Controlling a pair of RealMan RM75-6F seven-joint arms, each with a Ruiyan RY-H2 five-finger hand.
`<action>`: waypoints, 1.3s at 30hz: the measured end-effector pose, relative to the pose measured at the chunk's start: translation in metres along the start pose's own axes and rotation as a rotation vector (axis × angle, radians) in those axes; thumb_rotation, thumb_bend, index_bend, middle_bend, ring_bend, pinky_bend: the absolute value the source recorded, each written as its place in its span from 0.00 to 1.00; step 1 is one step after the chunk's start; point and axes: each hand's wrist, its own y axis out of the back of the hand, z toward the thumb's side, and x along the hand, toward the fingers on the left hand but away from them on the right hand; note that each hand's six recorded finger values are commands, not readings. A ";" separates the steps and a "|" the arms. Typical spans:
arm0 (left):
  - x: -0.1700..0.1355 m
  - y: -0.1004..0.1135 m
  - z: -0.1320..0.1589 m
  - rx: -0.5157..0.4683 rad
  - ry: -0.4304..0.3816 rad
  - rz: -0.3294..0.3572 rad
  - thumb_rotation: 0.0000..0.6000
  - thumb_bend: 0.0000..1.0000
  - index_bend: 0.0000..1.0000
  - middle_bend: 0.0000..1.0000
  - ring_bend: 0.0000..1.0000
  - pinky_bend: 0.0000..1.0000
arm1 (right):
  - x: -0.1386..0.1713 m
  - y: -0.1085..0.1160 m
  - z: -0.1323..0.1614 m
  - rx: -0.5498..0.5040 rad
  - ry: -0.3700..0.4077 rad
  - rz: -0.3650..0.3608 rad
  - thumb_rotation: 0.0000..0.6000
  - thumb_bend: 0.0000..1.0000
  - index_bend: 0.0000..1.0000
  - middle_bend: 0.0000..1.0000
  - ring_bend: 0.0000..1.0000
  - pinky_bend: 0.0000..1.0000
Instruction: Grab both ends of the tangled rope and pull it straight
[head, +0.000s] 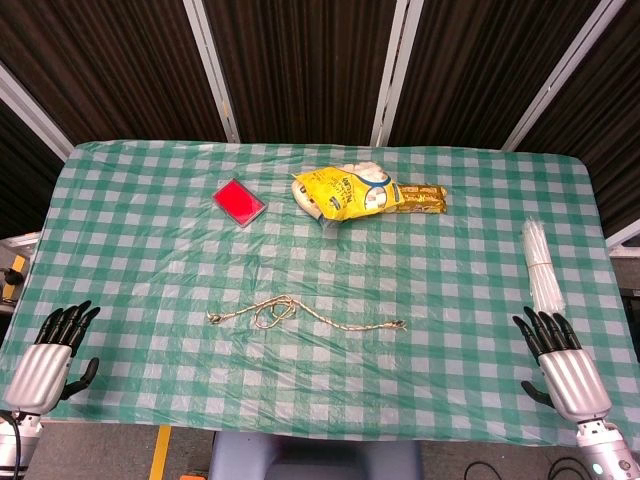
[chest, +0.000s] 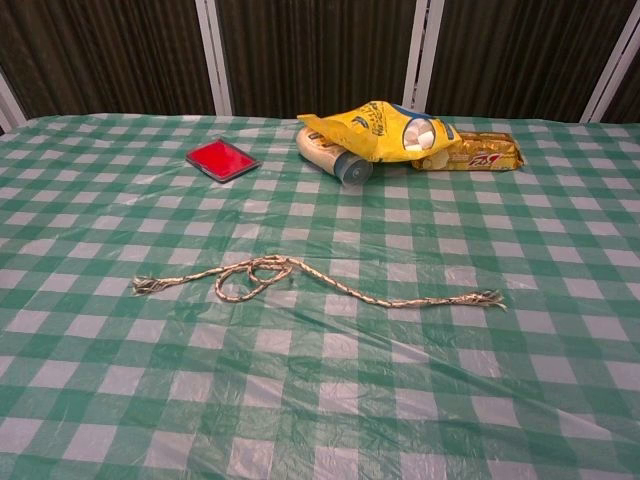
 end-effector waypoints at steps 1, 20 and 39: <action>0.000 -0.001 0.000 0.001 -0.001 -0.002 1.00 0.47 0.00 0.00 0.00 0.05 | 0.000 0.000 0.000 0.000 0.000 0.001 1.00 0.25 0.00 0.00 0.00 0.00; 0.063 -0.056 0.074 0.000 -0.165 -0.136 1.00 0.47 0.00 0.00 0.00 0.05 | -0.007 -0.009 0.004 0.011 0.002 0.029 1.00 0.25 0.00 0.00 0.00 0.00; 0.132 -0.106 0.127 -0.079 -0.133 -0.085 1.00 0.46 0.36 0.00 0.00 0.05 | -0.011 -0.018 0.007 0.027 0.000 0.057 1.00 0.25 0.00 0.00 0.00 0.00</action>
